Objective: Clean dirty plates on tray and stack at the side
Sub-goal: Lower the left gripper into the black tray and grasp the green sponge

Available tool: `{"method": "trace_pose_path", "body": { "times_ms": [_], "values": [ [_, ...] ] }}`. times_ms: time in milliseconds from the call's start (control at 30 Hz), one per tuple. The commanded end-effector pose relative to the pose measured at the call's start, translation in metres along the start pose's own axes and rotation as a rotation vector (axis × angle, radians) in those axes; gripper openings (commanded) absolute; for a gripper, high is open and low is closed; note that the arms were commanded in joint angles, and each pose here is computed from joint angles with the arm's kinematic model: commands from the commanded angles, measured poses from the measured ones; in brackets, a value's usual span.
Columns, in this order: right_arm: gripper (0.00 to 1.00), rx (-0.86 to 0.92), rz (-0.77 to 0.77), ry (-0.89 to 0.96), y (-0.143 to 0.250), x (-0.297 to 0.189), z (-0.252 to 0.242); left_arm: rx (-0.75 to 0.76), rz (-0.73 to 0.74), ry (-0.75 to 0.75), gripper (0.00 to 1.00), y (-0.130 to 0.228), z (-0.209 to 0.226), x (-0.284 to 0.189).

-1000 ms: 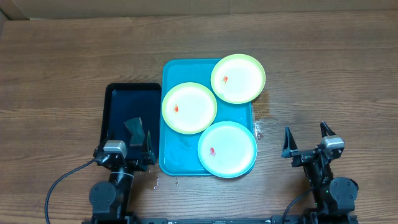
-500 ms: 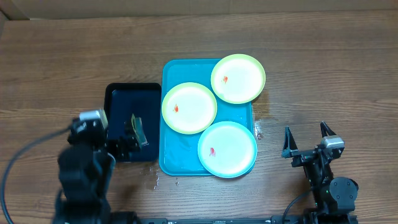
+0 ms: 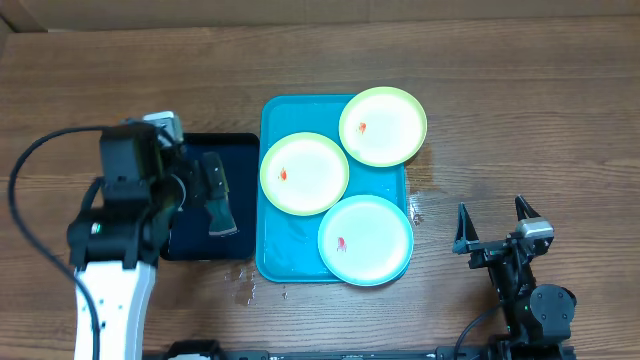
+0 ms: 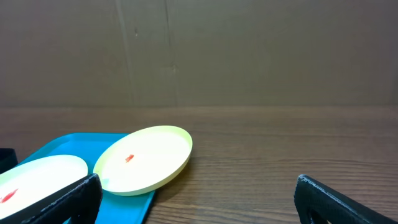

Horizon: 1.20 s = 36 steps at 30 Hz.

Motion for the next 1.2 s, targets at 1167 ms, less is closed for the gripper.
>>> {"method": "trace_pose_path", "body": {
  "times_ms": [1167],
  "values": [
    [1.0, 0.001, 0.003, 0.008, 0.003, 0.0, -0.001, -0.313, 0.198, -0.228, 0.78, 0.068, 0.045, 0.146]
  ]
}}
Point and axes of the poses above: each gripper's point midway between its finger pads, its own x axis out along the fingers, its own z axis along the line the jaws close on, y = z × x, the point moved 8 cm from there along -x, back along the fingers, and after that the axes turned 11 degrees about -x, right-handed, at the moved point
